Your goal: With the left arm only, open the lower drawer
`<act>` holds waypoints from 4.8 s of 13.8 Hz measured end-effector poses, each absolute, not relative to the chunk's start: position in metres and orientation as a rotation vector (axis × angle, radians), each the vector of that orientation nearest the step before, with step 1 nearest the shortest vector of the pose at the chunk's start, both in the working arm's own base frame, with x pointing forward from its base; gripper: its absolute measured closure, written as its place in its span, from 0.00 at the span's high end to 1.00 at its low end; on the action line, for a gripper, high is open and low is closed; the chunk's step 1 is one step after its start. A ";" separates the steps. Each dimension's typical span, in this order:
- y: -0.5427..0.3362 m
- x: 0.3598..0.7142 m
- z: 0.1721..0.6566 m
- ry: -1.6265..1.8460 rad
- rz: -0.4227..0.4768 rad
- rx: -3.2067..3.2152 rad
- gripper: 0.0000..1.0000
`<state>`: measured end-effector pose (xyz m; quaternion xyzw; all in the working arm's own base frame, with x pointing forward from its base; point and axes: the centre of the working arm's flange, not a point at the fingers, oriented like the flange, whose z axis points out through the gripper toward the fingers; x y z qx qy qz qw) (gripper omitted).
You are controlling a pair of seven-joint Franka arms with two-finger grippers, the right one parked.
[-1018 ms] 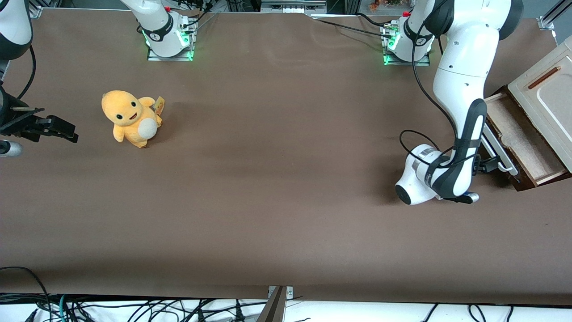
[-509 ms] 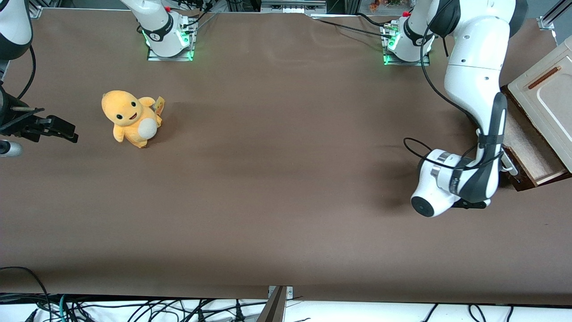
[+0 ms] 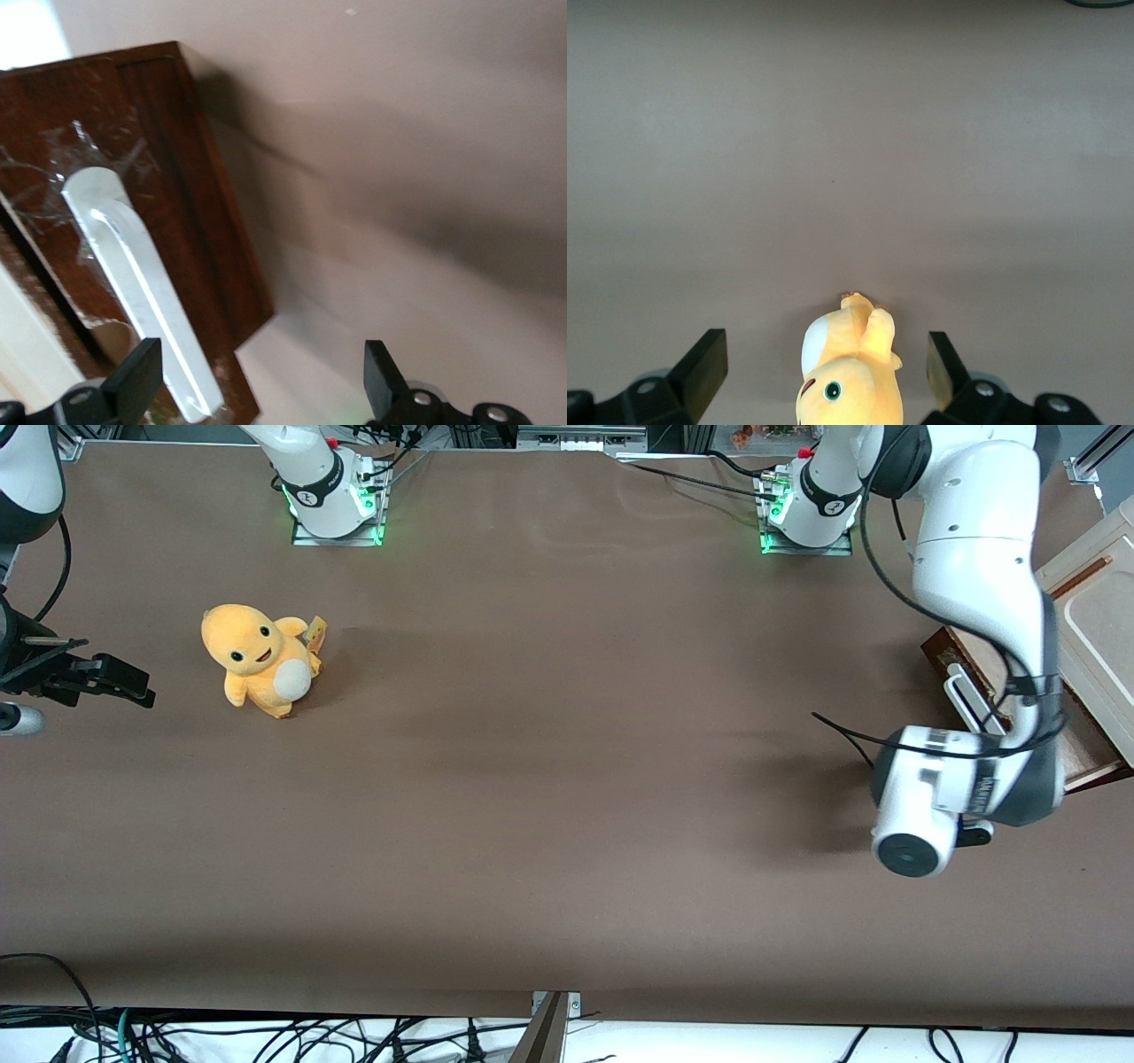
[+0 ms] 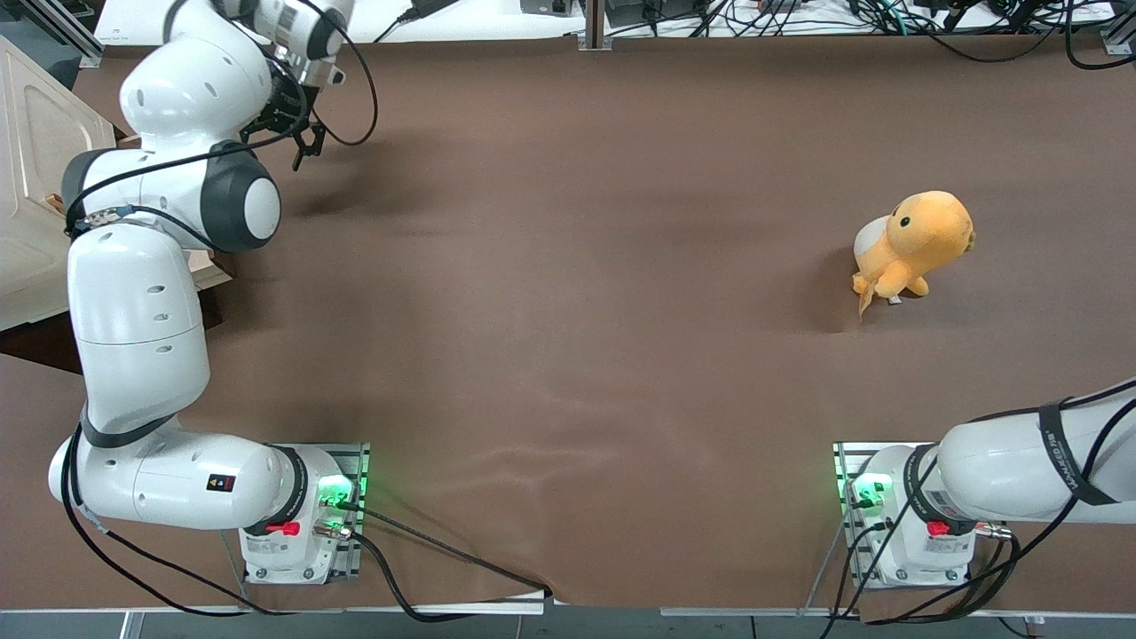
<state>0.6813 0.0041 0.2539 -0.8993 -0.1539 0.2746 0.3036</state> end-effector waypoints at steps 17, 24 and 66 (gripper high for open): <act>0.043 0.707 0.401 -0.493 0.506 -3.063 1.00; 0.051 0.679 0.451 -0.072 0.170 -3.181 1.00; -0.010 0.559 0.593 0.184 0.207 -3.150 1.00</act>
